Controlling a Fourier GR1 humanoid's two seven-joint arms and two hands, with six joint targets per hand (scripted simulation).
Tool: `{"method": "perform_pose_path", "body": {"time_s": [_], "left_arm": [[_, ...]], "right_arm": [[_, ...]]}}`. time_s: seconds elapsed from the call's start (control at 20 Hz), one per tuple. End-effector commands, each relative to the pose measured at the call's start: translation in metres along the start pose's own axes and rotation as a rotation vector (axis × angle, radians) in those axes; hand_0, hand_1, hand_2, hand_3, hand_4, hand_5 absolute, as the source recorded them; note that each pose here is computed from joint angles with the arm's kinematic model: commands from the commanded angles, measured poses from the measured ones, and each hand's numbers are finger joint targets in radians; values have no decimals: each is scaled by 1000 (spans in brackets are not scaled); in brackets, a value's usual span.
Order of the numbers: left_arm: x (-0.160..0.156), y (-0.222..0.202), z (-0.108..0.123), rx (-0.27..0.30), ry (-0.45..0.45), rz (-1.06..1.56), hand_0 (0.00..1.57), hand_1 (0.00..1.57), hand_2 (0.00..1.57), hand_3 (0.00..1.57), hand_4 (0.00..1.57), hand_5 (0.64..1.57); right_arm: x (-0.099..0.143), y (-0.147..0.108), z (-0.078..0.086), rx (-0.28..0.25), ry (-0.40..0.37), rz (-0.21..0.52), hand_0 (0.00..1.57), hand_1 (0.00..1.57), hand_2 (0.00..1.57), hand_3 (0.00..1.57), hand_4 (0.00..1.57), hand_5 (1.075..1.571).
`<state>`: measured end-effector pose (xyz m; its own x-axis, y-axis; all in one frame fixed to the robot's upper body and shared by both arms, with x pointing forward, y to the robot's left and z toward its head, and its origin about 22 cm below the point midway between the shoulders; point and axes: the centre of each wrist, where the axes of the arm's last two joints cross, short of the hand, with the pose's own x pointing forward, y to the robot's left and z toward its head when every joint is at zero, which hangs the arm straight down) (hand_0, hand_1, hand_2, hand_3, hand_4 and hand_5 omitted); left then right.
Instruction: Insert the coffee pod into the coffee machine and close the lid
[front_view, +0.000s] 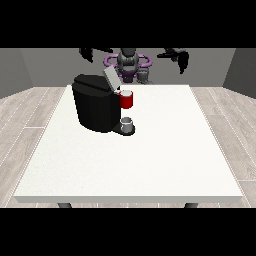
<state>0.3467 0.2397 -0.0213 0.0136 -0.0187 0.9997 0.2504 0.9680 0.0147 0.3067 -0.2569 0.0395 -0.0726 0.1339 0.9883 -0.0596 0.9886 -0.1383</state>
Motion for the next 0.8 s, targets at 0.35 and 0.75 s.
{"method": "perform_pose_path", "body": {"time_s": [0.35, 0.75], "left_arm": [[25, -17, 22, 37, -69, 27, 0, 0, 0, 0, 0, 1571], [33, 19, 38, 105, -82, -18, 0, 0, 0, 0, 0, 1571]], "right_arm": [[6, -12, -40, -22, 10, -54, 0, 0, 0, 0, 0, 1571], [25, 11, -61, 66, -45, -30, 0, 0, 0, 0, 0, 1571]]}}
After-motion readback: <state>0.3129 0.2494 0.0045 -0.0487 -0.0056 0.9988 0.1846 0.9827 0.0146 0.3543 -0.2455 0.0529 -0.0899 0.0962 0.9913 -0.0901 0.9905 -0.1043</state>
